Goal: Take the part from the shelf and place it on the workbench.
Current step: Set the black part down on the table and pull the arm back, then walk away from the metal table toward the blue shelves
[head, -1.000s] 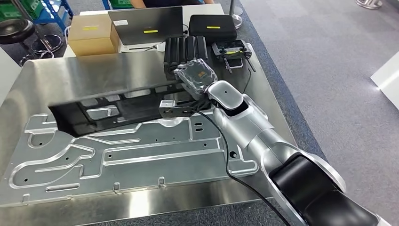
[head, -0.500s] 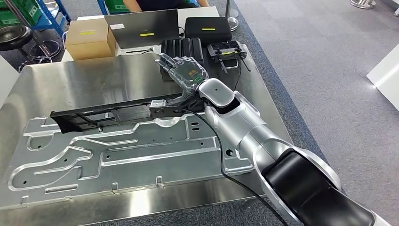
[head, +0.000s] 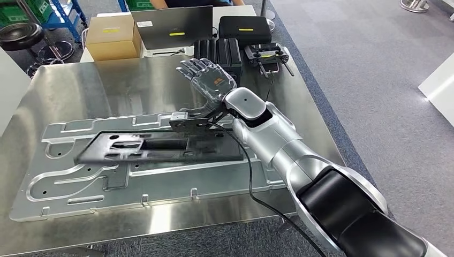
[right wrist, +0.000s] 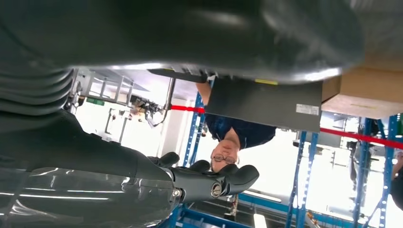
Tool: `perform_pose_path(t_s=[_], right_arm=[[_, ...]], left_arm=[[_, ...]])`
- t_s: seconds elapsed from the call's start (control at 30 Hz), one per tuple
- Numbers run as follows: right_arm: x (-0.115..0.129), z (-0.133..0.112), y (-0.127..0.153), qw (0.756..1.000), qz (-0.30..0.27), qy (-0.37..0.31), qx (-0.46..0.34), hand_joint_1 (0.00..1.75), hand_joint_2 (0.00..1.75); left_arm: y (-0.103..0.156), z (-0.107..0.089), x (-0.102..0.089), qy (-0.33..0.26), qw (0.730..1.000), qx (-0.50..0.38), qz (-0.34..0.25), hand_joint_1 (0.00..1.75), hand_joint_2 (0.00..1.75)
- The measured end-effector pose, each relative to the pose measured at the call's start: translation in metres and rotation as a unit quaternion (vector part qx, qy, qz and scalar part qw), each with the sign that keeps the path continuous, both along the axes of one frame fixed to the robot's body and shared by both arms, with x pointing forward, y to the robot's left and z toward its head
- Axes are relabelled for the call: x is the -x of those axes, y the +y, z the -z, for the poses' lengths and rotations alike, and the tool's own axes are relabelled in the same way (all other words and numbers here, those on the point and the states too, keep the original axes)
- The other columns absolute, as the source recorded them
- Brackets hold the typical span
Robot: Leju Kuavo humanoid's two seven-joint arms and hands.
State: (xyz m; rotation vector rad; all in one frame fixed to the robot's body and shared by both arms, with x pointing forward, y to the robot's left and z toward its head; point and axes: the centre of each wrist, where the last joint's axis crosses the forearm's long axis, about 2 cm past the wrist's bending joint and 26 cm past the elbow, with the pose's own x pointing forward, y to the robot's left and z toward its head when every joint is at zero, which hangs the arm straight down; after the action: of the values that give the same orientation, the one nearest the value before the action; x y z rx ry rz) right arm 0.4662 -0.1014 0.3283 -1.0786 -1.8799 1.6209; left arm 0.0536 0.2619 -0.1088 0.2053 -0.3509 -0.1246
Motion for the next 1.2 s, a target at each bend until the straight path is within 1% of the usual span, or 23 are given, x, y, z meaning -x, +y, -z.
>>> perform_pose_path(t_s=[0.2,0.4,0.5,0.63,0.73,0.93,1.07,1.2], right_arm=[[-0.006,0.000,-0.007,0.996,0.030,0.079,0.039,0.00,0.00],[-0.009,0.004,-0.011,0.993,0.041,0.102,0.050,0.00,0.00],[-0.011,0.002,-0.015,0.989,0.056,0.125,0.055,0.00,0.00],[-0.016,0.003,-0.026,0.981,0.081,0.163,0.064,0.00,0.00],[-0.021,0.006,-0.042,0.976,0.100,0.181,0.071,0.00,0.00],[-0.028,0.012,-0.069,0.970,0.130,0.189,0.075,0.00,0.00],[-0.032,0.007,-0.086,0.974,0.132,0.172,0.064,0.00,0.00],[-0.039,0.001,-0.123,0.979,0.142,0.134,0.057,0.00,0.00]], left_arm=[[0.000,0.000,0.001,0.000,1.000,0.003,0.003,0.00,0.00],[0.002,0.000,0.001,0.000,1.000,0.002,0.003,0.00,0.00],[0.004,0.000,-0.001,-0.002,1.000,0.002,0.004,0.00,0.00],[0.004,0.000,0.000,0.000,1.000,0.005,0.008,0.00,0.00],[0.005,0.000,-0.001,0.002,1.000,0.006,0.010,0.00,0.00],[0.005,0.000,-0.001,0.005,1.000,0.009,0.011,0.00,0.00],[0.005,0.000,-0.001,0.001,1.000,0.010,0.009,0.00,0.00],[0.005,0.000,0.000,0.000,1.000,0.012,0.000,0.00,0.00]])
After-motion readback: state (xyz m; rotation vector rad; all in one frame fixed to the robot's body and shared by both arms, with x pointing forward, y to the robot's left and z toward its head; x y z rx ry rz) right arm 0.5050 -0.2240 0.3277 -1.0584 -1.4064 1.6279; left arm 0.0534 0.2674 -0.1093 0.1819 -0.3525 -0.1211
